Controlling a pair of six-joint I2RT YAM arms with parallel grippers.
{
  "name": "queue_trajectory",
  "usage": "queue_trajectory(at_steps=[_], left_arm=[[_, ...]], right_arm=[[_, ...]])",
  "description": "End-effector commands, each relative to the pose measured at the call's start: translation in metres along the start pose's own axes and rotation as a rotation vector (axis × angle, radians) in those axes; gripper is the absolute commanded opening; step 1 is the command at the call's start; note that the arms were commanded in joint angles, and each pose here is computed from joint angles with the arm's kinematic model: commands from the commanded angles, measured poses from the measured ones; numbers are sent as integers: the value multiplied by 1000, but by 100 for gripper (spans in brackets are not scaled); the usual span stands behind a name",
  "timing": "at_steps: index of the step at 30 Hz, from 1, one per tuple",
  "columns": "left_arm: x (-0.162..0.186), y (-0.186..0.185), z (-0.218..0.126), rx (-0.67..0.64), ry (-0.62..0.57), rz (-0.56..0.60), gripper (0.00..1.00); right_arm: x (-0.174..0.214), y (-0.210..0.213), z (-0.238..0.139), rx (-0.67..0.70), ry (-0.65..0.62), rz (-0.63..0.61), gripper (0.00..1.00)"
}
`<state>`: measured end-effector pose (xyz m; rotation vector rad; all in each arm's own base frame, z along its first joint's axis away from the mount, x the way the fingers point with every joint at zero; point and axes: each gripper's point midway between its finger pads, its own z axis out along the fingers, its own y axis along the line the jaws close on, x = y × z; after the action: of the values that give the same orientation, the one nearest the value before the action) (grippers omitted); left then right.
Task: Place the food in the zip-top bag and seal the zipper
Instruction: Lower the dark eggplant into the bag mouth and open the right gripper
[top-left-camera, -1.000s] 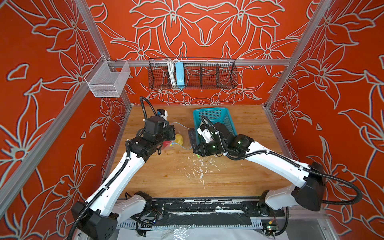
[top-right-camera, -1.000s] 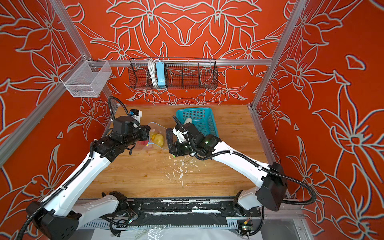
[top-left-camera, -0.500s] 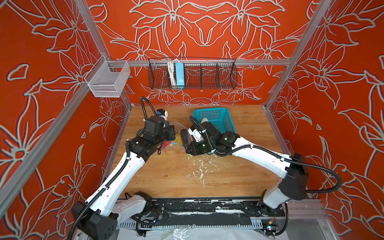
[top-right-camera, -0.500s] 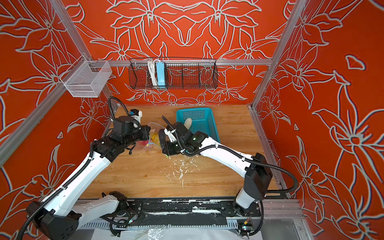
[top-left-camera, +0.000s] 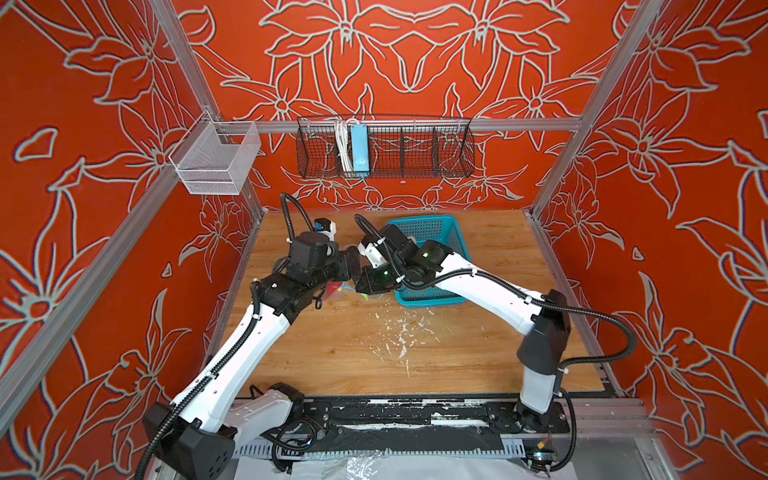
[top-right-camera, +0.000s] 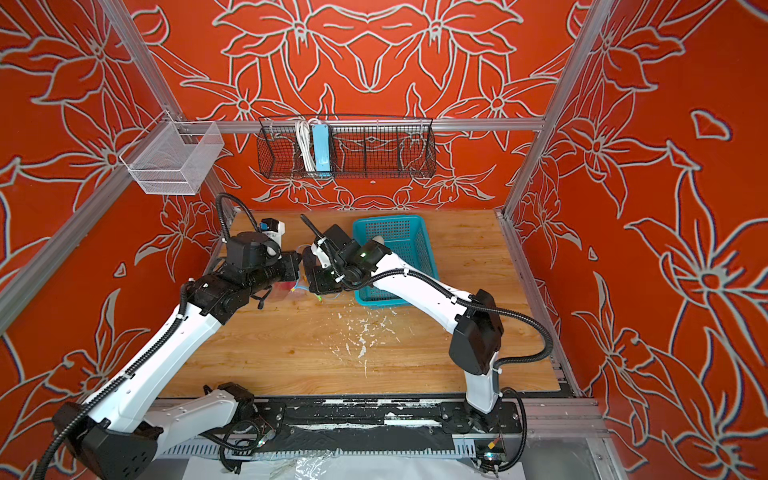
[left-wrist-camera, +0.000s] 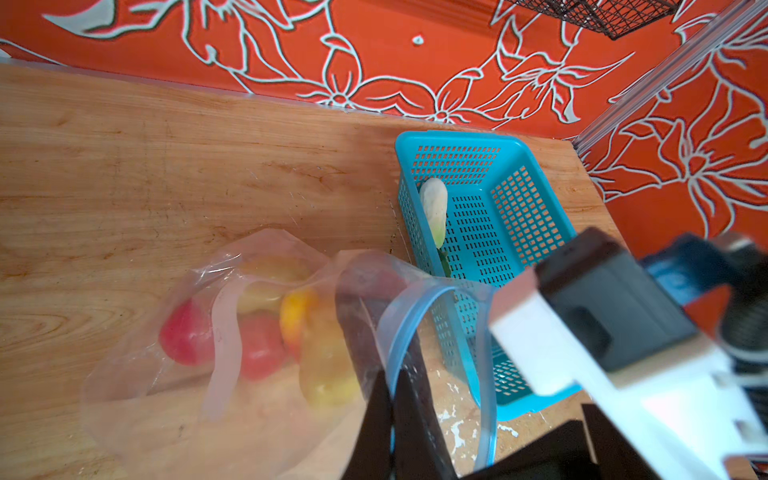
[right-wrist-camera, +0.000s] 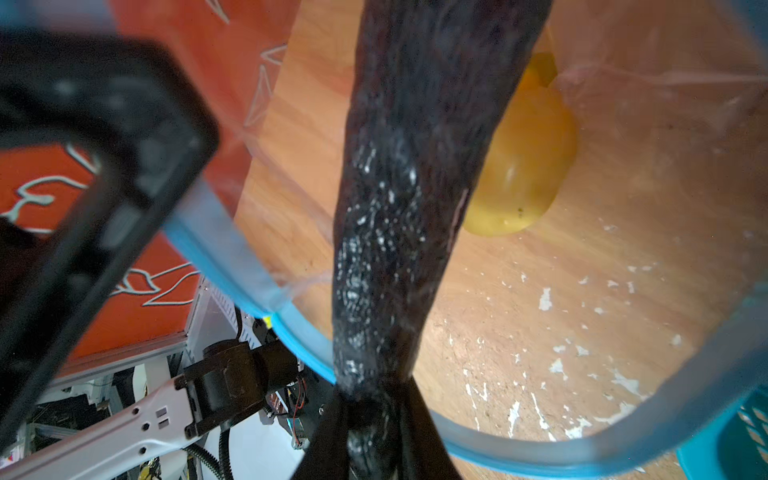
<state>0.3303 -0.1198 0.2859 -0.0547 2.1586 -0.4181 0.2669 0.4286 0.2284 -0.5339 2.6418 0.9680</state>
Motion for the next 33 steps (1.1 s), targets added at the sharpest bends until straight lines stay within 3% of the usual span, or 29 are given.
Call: queue_trajectory(at_steps=[1, 7, 15, 22, 33], left_arm=[[-4, -3, -2, 20, -21, -5, 0], [-5, -3, -5, 19, -30, -5, 0], [-6, -3, -6, 21, -34, -4, 0], [-6, -3, -6, 21, -35, -5, 0], [-6, -3, -7, 20, -38, -5, 0]], right_arm=[[-1, -8, -1, 65, 22, 3, 11], [-19, -14, -10, 110, -19, 23, 19], [-34, -12, -24, 119, -77, 28, 37], [-29, -17, -28, 128, -87, 29, 42], [-19, -44, -49, 160, -146, 61, 62]])
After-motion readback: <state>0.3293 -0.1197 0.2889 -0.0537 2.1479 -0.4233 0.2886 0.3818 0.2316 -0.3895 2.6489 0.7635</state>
